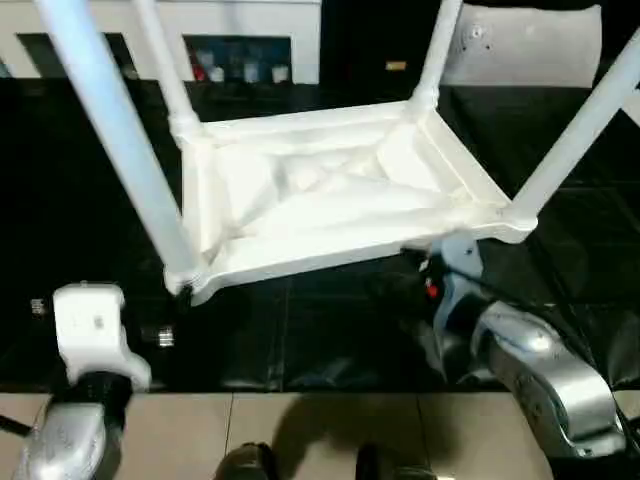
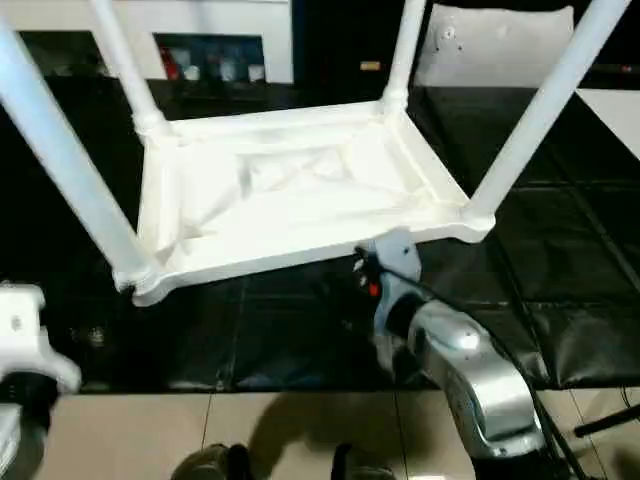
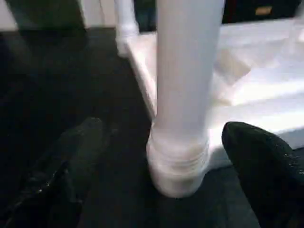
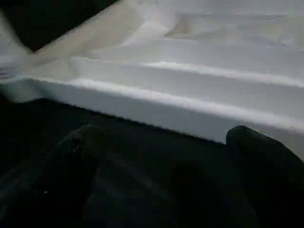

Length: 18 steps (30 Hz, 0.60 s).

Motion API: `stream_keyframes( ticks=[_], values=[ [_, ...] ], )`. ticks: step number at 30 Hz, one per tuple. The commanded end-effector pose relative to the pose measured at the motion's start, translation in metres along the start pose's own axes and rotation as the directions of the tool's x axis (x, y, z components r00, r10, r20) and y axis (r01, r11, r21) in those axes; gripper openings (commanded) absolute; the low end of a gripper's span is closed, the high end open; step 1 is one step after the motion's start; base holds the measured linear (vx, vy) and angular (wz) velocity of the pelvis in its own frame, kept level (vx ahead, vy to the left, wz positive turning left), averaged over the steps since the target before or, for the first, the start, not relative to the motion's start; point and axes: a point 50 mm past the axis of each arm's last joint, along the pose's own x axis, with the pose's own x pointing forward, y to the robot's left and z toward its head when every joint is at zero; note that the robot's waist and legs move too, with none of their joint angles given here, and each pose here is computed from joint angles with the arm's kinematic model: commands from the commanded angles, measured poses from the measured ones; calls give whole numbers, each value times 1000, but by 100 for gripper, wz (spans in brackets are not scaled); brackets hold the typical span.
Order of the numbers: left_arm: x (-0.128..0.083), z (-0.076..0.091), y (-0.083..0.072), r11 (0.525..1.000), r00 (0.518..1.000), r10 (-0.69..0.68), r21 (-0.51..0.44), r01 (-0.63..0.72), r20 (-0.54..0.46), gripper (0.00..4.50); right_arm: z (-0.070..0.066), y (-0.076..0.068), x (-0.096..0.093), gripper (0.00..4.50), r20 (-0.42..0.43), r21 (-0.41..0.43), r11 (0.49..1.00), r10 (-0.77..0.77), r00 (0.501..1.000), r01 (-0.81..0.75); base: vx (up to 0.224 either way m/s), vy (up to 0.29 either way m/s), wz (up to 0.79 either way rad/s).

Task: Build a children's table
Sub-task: Rotate table base

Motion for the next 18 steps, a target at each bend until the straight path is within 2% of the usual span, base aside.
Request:
stream_keyframes(
  ticks=[1, 2, 4, 13, 18],
  values=[
    [6, -3, 1, 999, 999, -37, -8, 37, 0, 439, 1, 15, -2, 450, -10, -5, 992, 127, 992, -127, 0, 0, 0],
    [15, 0, 1, 997, 997, -73, -4, 73, 20, 439, 2, 26, -6, 450, -23, -15, 971, 239, 971, -239, 0, 0, 0],
    [26, 3, 0, 993, 993, -115, -10, 115, 32, 439, 2, 33, -9, 450, -31, -18, 952, 306, 951, -307, 0, 0, 0],
    [50, 1, 5, 983, 983, -182, -22, 182, 1, 439, 4, 33, -5, 450, -16, -12, 947, 322, 947, -322, -6, 0, 0],
    [59, 7, -8, 941, 946, -323, -91, 325, 30, 439, 5, 37, -2, 450, -10, -18, 936, 351, 936, -351, 18, -55, -2]
  ],
)
